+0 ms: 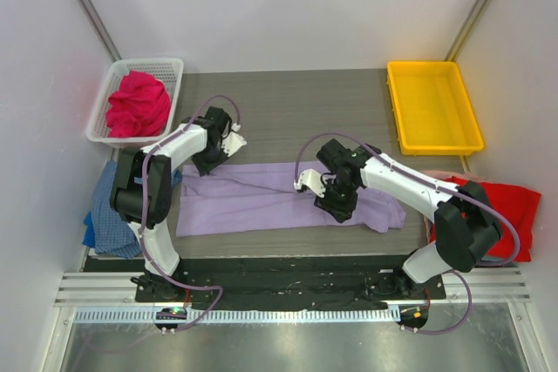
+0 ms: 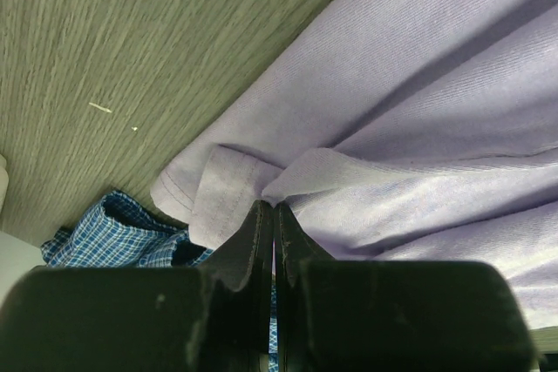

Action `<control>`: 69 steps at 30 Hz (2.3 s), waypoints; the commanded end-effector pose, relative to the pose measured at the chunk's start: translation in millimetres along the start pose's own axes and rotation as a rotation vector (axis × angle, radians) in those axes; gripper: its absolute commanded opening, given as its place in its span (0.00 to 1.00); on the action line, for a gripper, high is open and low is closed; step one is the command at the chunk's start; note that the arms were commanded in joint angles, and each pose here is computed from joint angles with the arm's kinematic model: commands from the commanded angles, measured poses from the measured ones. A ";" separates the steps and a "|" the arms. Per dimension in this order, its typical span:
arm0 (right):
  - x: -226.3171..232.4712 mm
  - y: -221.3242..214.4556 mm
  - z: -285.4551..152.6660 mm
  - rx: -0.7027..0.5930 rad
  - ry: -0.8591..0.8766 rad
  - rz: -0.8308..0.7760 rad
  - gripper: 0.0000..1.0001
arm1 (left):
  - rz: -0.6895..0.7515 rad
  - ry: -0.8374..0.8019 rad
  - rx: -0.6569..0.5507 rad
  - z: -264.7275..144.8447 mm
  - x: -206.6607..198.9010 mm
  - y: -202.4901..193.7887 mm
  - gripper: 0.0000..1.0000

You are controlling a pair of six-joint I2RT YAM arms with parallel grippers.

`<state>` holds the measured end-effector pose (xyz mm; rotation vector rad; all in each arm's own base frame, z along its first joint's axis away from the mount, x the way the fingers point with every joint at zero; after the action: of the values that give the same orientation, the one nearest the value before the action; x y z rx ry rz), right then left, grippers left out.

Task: Fold and stack the t-shirts
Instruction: Fold the other side of the tshirt into a rectangle

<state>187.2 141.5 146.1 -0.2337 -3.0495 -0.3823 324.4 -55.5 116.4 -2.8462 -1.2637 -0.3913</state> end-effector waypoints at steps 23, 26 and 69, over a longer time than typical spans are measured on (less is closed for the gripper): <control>-108.1 -46.6 -33.1 0.058 -0.526 0.254 0.53 | 0.007 0.027 -0.022 -1.4 1.0 -3.1 0.03; -117.2 -53.0 -30.2 0.059 -0.522 0.269 0.53 | 0.008 0.025 -0.023 0.9 -0.2 -2.9 0.03; -199.0 -100.3 11.3 0.205 -0.695 0.367 0.52 | -0.013 0.023 -0.031 -7.9 -1.3 -7.1 0.03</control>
<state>373.2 35.2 99.9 -1.0687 -3.5450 -0.0475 319.7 -55.7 102.0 -2.8523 -1.2597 -0.4014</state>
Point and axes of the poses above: each gripper's point midway between its finger pads, its own z axis out along the fingers, its own x axis along the line the jaws close on, y = z × x, the point moved 8 cm from there along -z, back along the fingers, and after that the axes turned 8 degrees about -z, right-handed, at the moved point
